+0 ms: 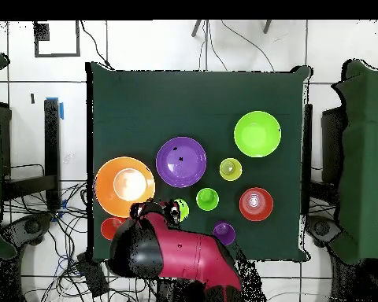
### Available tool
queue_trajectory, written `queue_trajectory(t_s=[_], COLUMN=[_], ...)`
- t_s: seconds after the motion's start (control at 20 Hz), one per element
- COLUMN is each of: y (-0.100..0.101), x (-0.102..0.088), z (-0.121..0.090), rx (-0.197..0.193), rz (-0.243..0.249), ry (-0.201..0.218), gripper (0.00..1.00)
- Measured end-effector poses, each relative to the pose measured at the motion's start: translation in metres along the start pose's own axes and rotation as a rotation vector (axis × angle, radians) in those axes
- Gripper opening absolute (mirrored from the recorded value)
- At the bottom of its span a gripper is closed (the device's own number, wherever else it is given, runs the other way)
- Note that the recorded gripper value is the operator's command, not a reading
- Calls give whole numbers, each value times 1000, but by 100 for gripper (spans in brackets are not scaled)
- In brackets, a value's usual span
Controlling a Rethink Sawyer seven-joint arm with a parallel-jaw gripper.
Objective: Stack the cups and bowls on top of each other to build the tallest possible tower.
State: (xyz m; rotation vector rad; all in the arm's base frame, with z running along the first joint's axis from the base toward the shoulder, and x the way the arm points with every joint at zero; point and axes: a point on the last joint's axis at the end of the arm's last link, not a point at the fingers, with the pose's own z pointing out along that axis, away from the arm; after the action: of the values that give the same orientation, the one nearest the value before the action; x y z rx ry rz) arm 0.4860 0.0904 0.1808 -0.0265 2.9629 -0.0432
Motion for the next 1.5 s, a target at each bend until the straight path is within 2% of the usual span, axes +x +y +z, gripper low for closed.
queue_trajectory(t_s=[0.2,0.45,1.0,1.5], y=[-7,-17,-26,-24], x=[4,13,37,55], z=[18,40,82,106], rx=[1,1,-1,-13], rz=[18,32,10,-18], ry=[-6,12,44,62], gripper=[100,100,100,100])
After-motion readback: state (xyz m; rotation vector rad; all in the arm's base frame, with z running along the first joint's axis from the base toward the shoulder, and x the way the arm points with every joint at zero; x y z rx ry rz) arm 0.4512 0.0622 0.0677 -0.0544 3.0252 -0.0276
